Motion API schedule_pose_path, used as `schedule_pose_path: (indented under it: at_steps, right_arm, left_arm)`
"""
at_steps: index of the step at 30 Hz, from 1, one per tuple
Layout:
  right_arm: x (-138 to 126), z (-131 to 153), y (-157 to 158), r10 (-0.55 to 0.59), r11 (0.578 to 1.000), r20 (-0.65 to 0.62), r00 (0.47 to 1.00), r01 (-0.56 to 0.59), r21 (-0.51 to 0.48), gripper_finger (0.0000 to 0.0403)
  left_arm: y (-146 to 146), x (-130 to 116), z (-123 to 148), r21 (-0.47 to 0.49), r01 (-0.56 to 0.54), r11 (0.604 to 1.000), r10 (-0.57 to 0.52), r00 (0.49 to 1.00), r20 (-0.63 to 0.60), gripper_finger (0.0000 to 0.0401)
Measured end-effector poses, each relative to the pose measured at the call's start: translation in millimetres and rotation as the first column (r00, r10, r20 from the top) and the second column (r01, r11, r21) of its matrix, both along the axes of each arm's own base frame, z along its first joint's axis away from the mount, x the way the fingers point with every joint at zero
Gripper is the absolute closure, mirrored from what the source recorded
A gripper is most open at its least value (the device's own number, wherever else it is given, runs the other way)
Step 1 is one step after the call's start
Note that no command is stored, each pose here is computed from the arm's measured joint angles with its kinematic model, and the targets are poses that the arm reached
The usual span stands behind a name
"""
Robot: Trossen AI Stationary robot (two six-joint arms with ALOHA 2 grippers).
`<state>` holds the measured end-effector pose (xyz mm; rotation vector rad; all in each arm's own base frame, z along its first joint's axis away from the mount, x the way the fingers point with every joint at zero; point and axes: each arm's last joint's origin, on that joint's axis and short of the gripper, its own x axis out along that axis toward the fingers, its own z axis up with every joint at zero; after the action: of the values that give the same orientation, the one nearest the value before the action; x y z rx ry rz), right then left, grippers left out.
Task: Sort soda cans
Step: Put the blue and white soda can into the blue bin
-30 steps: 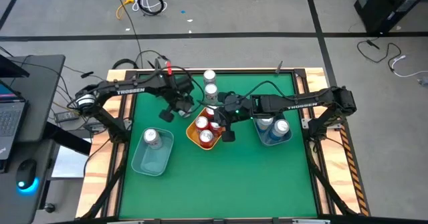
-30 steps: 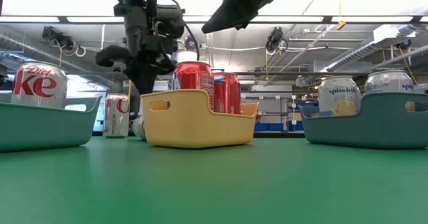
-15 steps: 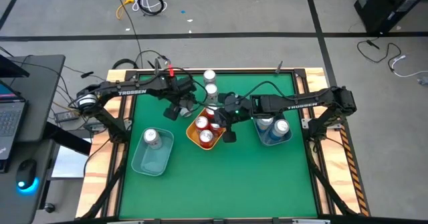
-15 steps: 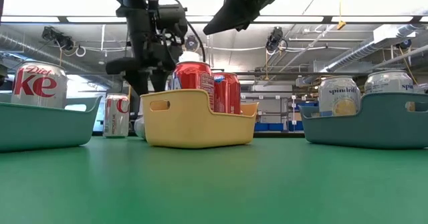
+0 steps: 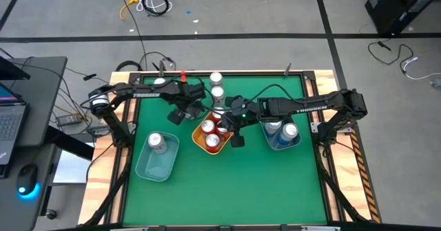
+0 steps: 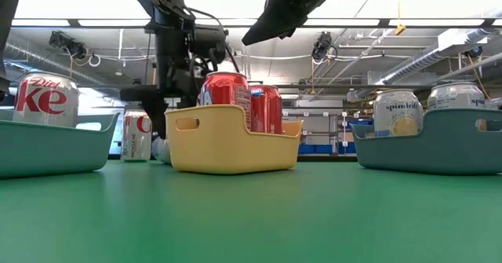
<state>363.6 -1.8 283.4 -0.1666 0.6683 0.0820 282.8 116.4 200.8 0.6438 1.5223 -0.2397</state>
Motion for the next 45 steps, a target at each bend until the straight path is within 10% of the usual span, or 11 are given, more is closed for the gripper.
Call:
schedule_pose_path:
  at_steps: [33, 45]
  right_arm:
    - [-1.0, -1.2, 0.9, 0.057, 0.998, -0.014, 0.998, -0.057, -0.022, 0.0403]
    - [-1.3, -1.6, 0.9, 0.057, 0.998, -0.02, 0.998, -0.057, -0.022, 0.0399]
  left_arm:
    - [13.9, 5.7, -18.2, -0.111, -0.127, 0.986, 0.132, 0.991, 0.035, 0.0157]
    - [-4.8, 0.9, 2.2, -0.342, -0.526, 0.779, 0.508, 0.849, -0.147, 0.0204]
